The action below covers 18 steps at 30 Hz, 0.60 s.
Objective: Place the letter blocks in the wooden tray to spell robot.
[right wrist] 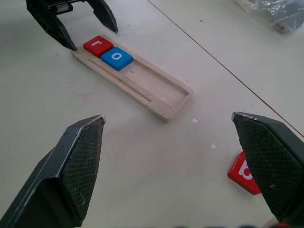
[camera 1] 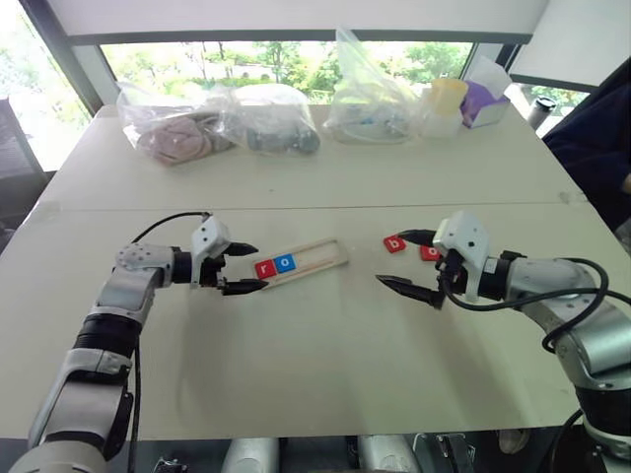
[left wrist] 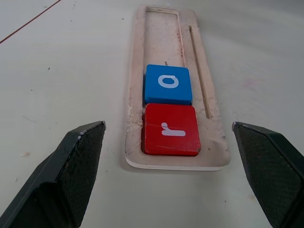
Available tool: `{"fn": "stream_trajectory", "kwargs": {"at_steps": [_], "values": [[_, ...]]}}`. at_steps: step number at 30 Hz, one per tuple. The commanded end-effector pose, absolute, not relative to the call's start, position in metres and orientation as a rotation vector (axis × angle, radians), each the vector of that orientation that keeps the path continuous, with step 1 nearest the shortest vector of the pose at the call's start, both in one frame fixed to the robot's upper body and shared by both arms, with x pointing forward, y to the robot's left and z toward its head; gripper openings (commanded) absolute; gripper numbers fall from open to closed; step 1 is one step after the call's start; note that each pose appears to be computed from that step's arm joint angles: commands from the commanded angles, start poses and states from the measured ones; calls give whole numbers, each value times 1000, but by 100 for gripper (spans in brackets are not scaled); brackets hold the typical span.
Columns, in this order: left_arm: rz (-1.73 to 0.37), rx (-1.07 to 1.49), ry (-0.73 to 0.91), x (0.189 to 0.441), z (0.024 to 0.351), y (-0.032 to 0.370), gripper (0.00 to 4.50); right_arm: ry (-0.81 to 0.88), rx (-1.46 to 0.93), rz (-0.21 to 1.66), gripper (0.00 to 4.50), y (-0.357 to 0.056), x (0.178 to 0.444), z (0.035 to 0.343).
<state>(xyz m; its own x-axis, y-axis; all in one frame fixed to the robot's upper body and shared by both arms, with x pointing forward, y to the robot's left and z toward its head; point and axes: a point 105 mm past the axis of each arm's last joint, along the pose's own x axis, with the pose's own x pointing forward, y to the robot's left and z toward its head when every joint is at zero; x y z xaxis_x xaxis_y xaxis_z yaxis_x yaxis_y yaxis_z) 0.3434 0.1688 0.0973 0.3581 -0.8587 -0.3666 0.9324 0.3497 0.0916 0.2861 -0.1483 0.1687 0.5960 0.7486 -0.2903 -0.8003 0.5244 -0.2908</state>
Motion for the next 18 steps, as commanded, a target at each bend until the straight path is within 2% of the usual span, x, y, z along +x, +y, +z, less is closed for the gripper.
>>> {"fn": "stream_trajectory", "kwargs": {"at_steps": [1, 18], "values": [[-1192, 338, 235, 347, 108, 165, 450, 84, -432, 932, 441, -146, 282, 181], [-1178, 423, 277, 344, 81, 161, 450, 68, -442, 928, 441, -142, 285, 182]]}}
